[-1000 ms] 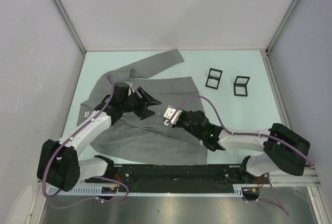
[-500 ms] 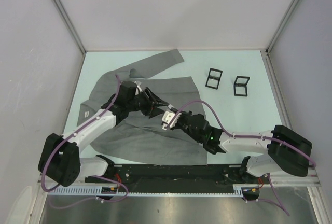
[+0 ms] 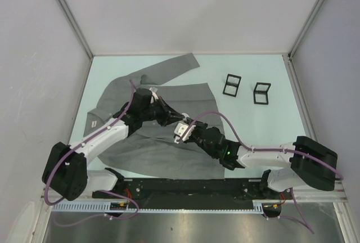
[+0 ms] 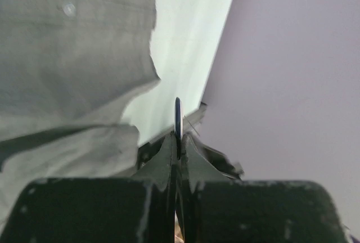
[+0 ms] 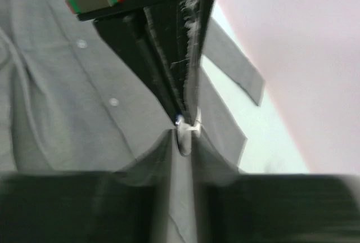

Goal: Remove the brooch from the garment

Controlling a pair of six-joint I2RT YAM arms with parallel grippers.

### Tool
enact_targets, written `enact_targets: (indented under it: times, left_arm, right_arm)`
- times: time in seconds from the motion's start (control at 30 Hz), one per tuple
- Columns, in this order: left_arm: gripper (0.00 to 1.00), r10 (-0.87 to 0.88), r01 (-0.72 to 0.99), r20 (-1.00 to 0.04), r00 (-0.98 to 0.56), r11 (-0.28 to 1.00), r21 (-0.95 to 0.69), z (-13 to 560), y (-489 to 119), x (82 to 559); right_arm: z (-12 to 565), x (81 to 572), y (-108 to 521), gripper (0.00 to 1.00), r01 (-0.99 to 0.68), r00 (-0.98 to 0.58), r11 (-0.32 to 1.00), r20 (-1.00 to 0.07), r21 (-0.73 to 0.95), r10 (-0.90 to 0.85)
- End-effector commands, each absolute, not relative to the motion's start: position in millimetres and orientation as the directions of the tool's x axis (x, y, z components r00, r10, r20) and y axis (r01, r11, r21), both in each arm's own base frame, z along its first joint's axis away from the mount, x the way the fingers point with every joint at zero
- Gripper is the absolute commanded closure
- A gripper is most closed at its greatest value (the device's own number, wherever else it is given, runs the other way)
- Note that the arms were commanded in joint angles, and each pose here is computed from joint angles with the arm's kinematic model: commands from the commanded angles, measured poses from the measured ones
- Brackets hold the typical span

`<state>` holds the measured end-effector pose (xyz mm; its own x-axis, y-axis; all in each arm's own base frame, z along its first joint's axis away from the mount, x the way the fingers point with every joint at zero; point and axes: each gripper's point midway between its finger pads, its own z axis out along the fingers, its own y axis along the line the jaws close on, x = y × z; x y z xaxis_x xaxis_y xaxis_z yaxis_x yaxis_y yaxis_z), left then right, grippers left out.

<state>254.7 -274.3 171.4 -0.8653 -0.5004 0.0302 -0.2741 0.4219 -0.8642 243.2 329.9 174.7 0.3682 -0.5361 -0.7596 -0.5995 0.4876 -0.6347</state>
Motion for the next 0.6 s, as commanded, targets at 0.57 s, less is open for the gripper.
enact_targets:
  times: [0.57]
  left_arm:
    - [1.00, -0.247, 0.566, -0.699, -0.671, 0.438, -0.698, 217.9, -267.2, 243.0]
  right_arm:
    - [185.3, 187.5, 293.8, 0.22, -0.601, -0.642, 0.572, -0.763, 0.558, 0.070]
